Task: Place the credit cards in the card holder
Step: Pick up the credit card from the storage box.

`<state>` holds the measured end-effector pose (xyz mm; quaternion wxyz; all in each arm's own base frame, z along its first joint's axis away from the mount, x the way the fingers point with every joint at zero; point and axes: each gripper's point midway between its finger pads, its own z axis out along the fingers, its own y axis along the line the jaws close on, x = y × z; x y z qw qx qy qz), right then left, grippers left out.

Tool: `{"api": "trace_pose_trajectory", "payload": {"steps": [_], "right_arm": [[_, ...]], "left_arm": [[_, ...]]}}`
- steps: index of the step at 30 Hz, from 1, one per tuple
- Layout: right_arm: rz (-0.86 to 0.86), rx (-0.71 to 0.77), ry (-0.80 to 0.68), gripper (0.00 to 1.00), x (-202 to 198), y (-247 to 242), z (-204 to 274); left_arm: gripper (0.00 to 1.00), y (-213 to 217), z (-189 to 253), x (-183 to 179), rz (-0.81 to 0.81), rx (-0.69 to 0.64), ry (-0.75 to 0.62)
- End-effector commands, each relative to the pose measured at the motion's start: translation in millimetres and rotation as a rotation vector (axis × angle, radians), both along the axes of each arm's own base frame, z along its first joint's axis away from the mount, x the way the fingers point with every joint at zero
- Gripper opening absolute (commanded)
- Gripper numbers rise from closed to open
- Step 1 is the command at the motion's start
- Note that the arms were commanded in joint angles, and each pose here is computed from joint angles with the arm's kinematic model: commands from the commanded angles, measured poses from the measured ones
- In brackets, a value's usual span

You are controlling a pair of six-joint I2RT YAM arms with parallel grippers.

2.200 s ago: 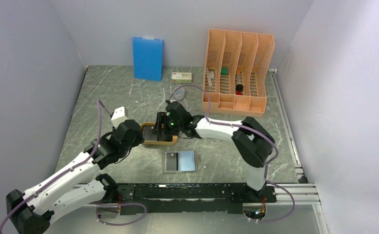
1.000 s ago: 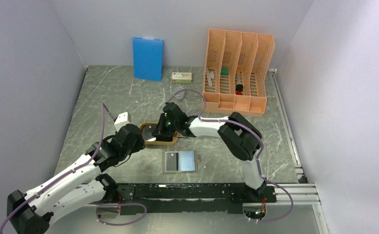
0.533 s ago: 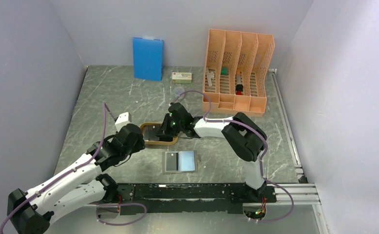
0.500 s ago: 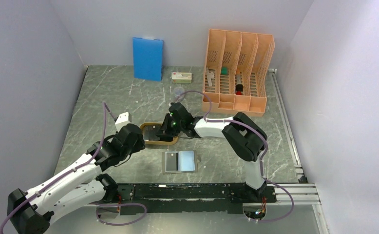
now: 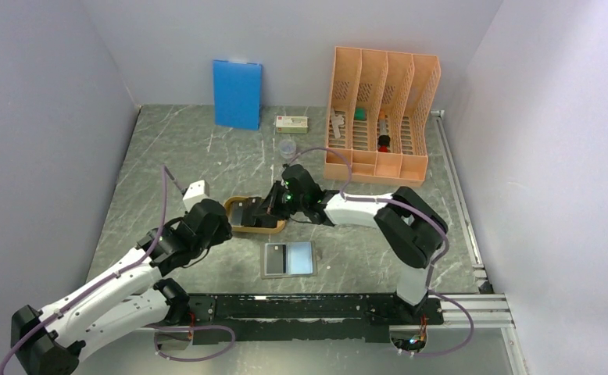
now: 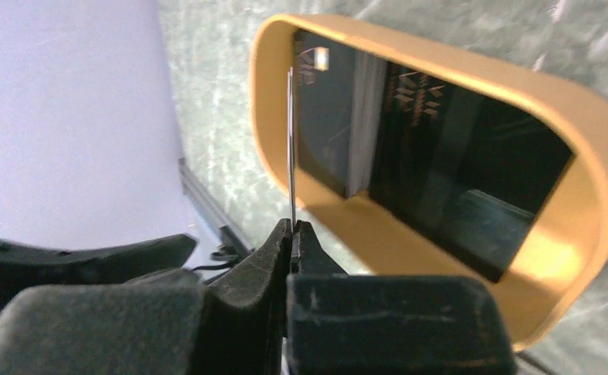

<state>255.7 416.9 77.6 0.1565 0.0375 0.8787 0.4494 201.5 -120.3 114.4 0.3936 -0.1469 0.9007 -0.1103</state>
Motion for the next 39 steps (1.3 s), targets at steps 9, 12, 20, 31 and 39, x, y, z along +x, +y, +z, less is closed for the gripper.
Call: {"api": "trace_pose_trajectory", "payload": {"steps": [9, 12, 20, 31, 39], "right_arm": [[-0.135, 0.180, 0.200, 0.00, -12.8, -5.3, 54.6], [-0.154, 0.231, 0.237, 0.00, -16.4, -8.1, 66.4], [-0.086, 0.217, 0.101, 0.00, -13.4, -13.7, 81.6], [0.240, 0.339, -0.250, 0.00, -76.5, -55.8, 133.8], [0.323, 0.491, -0.348, 0.00, -112.2, -76.1, 178.1]], "left_arm": [[0.45, 7.0, 17.2, 0.2, 0.054, -0.036, -0.032], [0.45, 11.0, 23.2, 0.3, 0.072, -0.034, -0.042], [0.47, 10.7, 36.8, 0.5, 0.085, -0.099, -0.093], [0.54, -31.3, 136.2, -12.1, -0.139, -0.497, -0.366], [0.58, -78.0, 174.4, -33.2, -0.441, -0.660, -0.466]]}}
